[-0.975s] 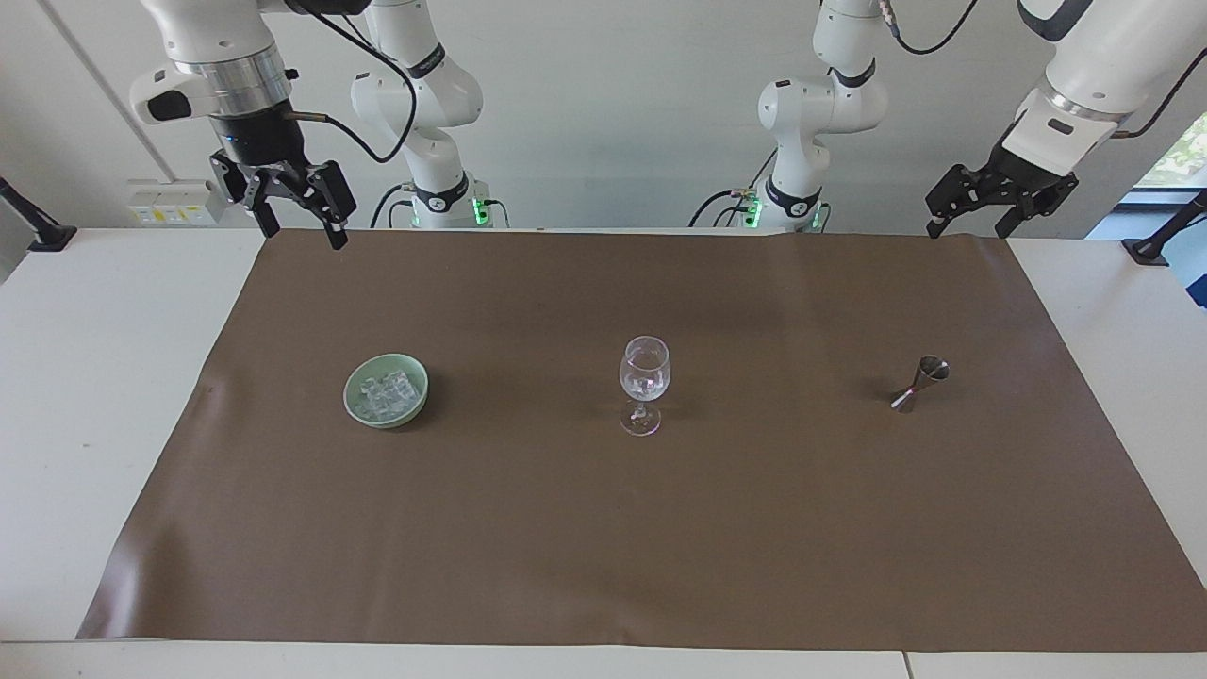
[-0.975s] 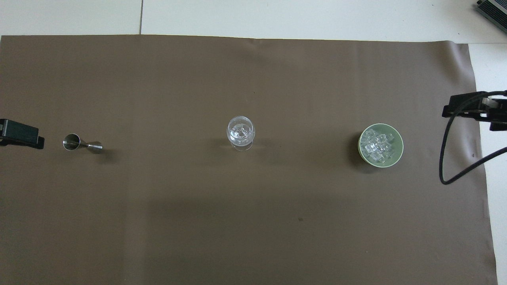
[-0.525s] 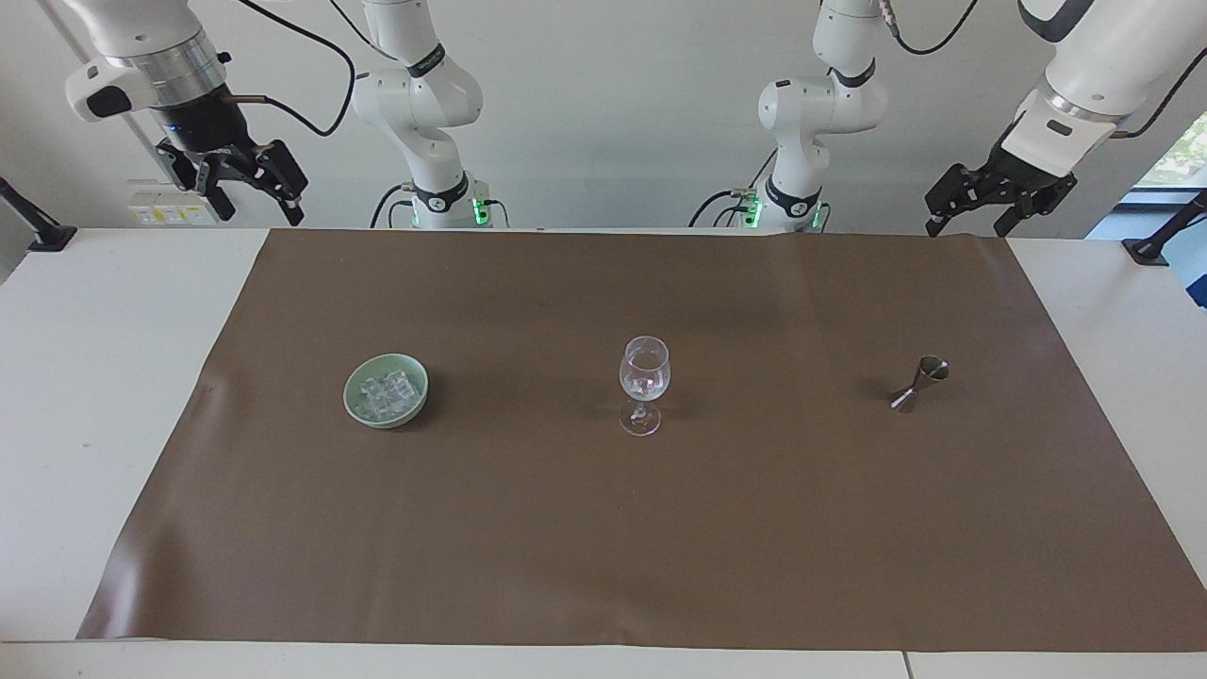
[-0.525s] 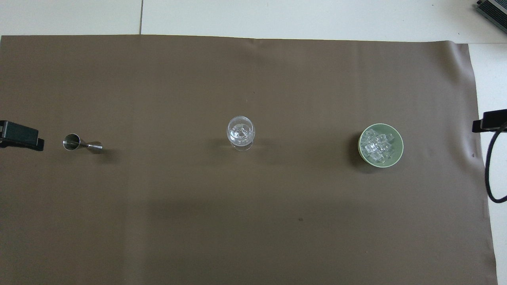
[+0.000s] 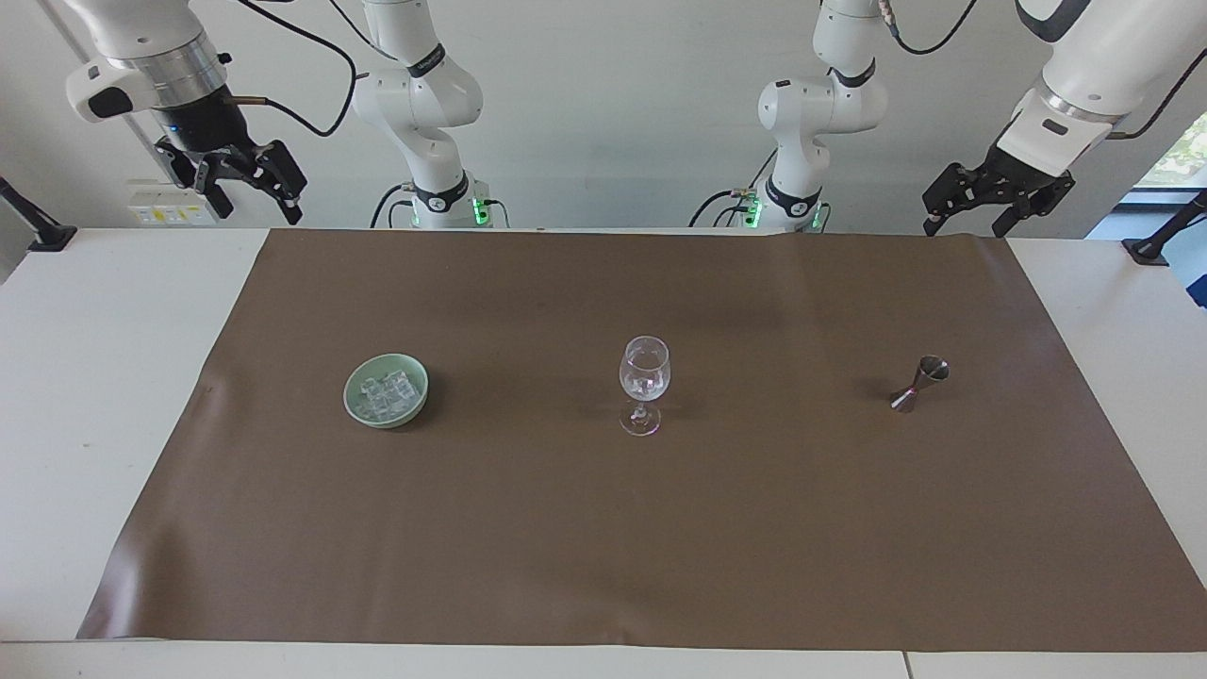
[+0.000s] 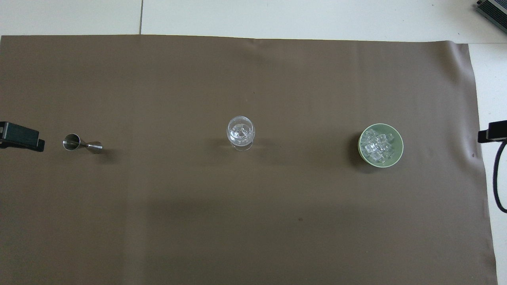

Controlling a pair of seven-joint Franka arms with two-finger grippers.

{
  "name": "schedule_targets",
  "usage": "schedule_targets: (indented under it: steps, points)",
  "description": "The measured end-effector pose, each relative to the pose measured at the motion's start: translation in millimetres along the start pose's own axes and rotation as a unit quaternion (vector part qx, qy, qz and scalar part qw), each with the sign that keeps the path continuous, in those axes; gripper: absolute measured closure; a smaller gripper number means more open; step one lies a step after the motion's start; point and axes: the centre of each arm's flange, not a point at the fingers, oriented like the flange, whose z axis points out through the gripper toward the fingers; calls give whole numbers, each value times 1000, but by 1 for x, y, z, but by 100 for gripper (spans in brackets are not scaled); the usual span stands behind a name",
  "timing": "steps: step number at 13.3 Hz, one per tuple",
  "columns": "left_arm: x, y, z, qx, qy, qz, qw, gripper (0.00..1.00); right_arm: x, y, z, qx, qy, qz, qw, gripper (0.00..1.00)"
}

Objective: Pour wine and add ice with both arms

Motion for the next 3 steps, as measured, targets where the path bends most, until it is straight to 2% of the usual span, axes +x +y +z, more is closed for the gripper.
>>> schedule_targets:
  steps: [3]
  points:
    - [0, 0, 0, 0, 0, 0, 1000, 0, 1, -13, 5, 0, 2, -12, 1000, 0]
